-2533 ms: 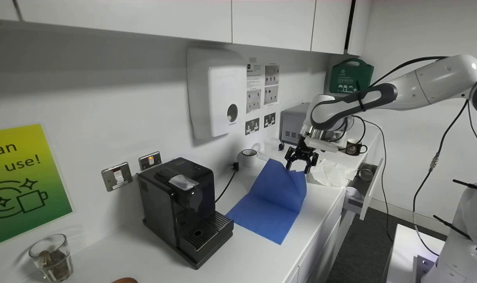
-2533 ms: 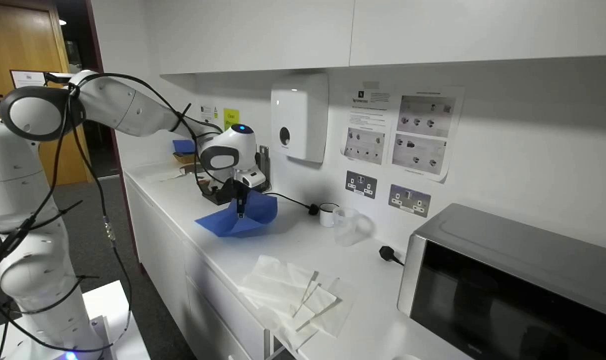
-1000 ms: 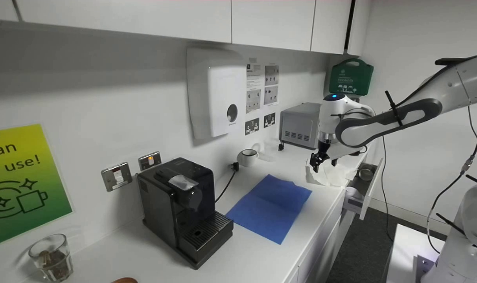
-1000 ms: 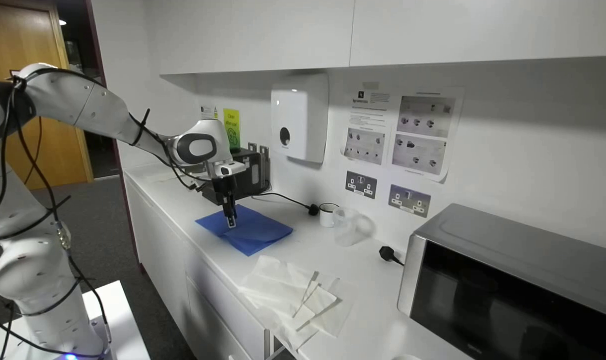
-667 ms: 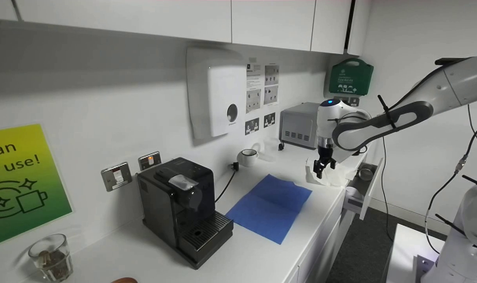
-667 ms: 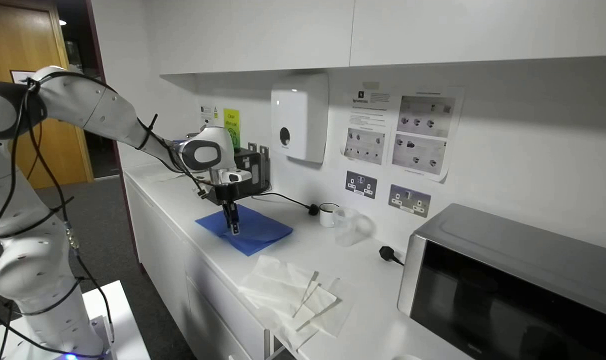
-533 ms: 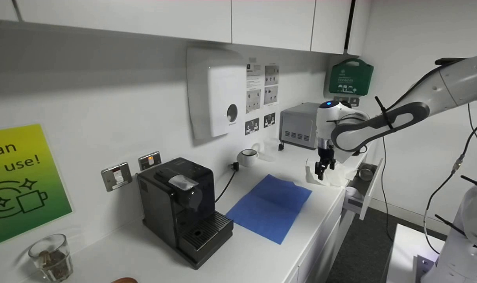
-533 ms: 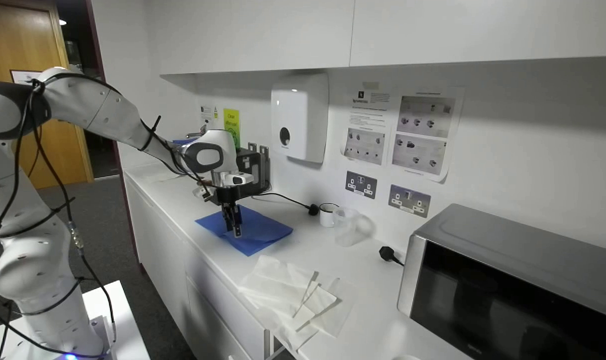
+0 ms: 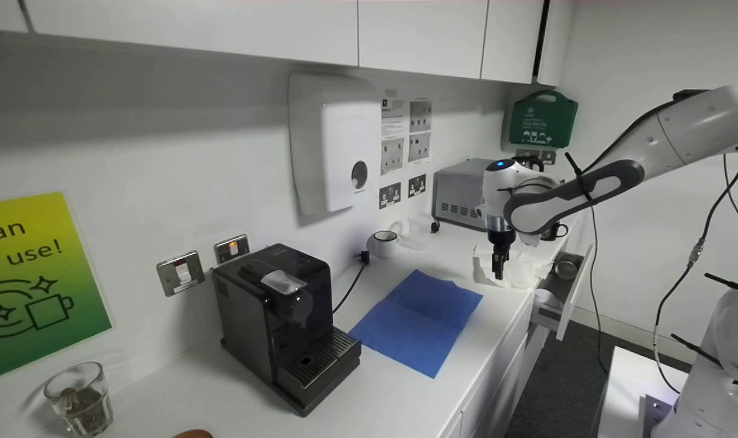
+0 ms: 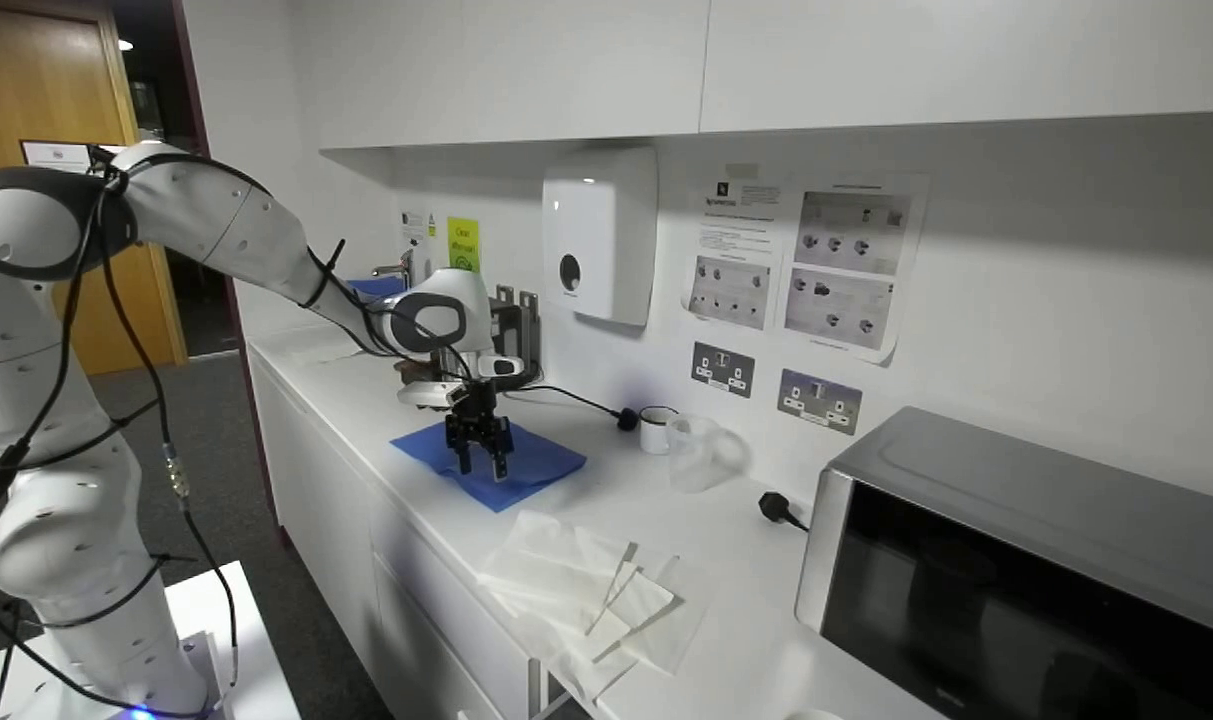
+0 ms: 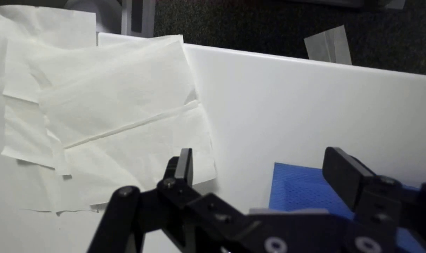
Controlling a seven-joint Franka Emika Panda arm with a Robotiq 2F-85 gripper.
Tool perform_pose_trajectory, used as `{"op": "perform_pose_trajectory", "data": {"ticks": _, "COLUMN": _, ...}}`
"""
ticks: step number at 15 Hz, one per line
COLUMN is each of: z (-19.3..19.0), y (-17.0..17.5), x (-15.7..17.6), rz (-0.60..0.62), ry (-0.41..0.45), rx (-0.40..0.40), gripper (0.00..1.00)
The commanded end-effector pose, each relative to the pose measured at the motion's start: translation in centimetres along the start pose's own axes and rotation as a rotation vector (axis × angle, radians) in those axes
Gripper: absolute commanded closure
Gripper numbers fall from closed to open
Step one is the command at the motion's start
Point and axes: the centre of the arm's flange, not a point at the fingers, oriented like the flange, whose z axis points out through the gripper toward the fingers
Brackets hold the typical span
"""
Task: Unfold the blue placemat, place the white napkins on the mat then fold the mat in half
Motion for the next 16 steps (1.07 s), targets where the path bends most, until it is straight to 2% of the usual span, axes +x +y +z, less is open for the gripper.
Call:
{"op": "perform_pose_trajectory", "data": {"ticks": 1, "z": -0.48, "y": 0.94, "x": 1.12, "rz": -0.064, "ry": -0.021, "rx": -0.018, "gripper": 0.00}}
{"op": "perform_pose_trajectory", "data": {"ticks": 2, "z": 0.05, "y": 0.15, "x": 0.34, "rz": -0.022, "ry": 0.000, "rx": -0.001, "gripper": 0.00}}
{"op": "perform_pose_trajectory", "data": {"ticks": 16, "z": 0.01, "y": 0.28, "x": 0.88, "rz": -0.035, "ry": 0.002, "rx": -0.016, "gripper": 0.00}}
